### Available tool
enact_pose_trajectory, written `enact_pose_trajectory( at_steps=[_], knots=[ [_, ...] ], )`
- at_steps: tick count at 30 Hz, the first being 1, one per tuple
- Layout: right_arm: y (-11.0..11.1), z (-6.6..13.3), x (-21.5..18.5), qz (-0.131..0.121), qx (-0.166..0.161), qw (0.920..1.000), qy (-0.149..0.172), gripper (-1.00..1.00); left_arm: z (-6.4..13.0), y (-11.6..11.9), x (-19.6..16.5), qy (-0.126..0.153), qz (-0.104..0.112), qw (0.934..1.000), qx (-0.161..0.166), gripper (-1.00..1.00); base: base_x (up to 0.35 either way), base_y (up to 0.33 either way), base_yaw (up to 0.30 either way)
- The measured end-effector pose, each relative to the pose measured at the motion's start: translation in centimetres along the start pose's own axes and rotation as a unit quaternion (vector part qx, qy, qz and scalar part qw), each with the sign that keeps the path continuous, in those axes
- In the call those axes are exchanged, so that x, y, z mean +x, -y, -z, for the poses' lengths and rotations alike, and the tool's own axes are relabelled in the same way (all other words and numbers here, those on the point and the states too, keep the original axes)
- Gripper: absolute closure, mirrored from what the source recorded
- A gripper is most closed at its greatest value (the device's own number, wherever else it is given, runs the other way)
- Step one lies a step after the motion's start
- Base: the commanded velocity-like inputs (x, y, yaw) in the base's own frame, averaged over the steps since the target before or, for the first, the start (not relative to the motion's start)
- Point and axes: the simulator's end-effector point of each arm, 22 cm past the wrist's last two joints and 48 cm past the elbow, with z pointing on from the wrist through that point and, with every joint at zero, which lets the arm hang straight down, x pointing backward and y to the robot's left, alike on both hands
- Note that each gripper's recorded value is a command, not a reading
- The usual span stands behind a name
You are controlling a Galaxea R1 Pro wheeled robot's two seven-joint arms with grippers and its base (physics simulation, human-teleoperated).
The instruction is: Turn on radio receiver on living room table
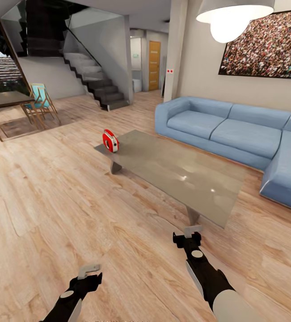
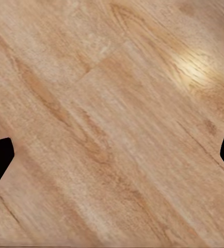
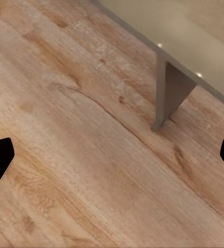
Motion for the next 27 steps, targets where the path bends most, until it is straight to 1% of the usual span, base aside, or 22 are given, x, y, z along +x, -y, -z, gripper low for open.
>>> enact_pose_trajectory(
  at_steps=[20, 24, 27],
  knots=[
    [-0.2, -0.4, 1.1, 0.001, -0.002, 1.0000, -0.009, -1.00, -0.3, -0.1, 1.0, -0.010, 0.000, 0.9999, -0.001, -1.00, 0.000, 0.000, 0.223],
    [-0.2, -0.4, 1.2, 0.001, -0.002, 0.9999, -0.010, -1.00, -0.4, -0.1, 1.1, -0.011, 0.000, 0.9999, -0.001, -1.00, 0.024, 0.000, 0.075],
    [-0.2, -0.4, 1.2, 0.001, -0.002, 0.9999, -0.010, -1.00, -0.4, -0.1, 1.1, -0.011, 0.000, 0.9999, -0.001, -1.00, 0.198, 0.000, 0.021]
  ],
)
